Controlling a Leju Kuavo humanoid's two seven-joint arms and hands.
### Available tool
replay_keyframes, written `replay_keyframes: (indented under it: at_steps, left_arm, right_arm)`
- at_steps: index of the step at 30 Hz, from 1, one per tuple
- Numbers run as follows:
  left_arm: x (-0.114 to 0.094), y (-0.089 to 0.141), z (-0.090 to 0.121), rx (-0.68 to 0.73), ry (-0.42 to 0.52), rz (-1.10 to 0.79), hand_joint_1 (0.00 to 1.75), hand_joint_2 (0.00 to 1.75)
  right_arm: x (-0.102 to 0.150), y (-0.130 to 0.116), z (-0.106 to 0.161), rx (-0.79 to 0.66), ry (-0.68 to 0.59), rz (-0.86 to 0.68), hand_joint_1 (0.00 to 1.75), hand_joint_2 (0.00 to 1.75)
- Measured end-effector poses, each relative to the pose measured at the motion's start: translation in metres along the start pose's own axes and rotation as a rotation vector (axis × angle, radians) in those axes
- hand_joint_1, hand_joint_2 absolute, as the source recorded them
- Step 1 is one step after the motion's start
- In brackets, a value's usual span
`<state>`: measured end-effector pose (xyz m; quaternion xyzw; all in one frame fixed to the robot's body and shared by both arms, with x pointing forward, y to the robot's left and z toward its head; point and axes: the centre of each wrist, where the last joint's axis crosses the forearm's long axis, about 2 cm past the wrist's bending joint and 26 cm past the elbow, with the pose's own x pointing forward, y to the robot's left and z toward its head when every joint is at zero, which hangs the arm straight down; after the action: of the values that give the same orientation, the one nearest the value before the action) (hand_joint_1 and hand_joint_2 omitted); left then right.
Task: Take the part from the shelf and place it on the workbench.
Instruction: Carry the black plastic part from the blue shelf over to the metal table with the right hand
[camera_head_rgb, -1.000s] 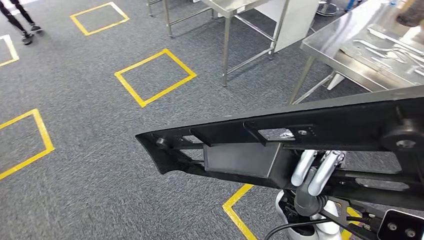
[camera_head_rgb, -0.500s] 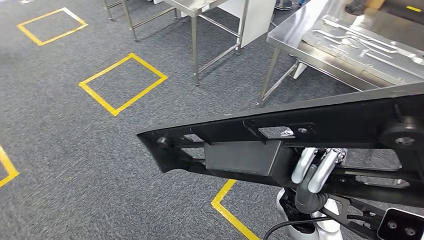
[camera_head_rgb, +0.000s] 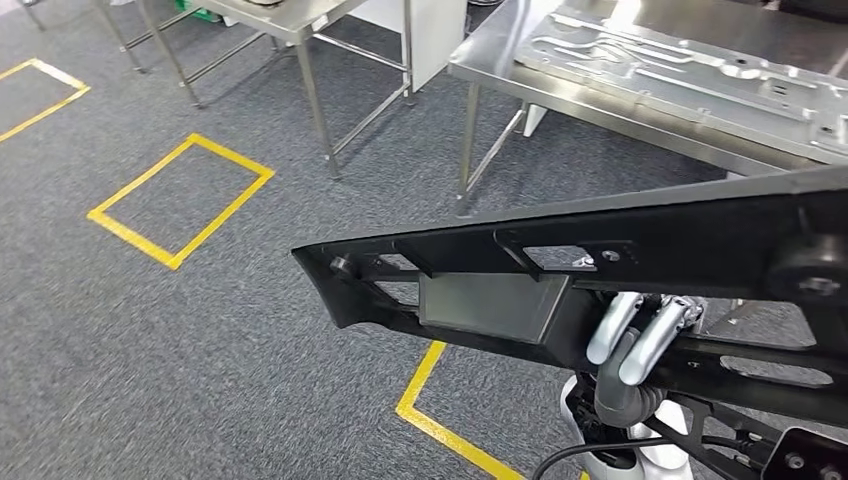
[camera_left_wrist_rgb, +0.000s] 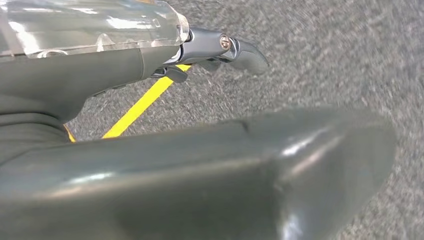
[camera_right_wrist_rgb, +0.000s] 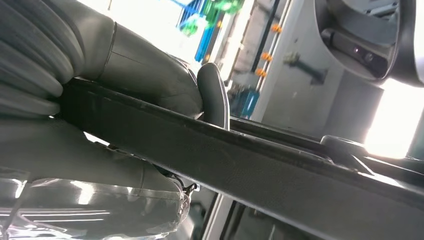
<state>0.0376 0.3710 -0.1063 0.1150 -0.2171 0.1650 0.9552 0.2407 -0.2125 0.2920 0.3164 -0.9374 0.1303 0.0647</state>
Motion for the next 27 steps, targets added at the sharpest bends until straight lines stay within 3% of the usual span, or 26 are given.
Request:
replay_keyframes:
  at_steps: [27]
  left_arm:
    - [-0.002,-0.016,0.002,0.009,0.009,0.028,0.00,0.00]
  right_arm:
    - [0.005,0.010,0.024,0.000,0.073,-0.082,1.75,1.75]
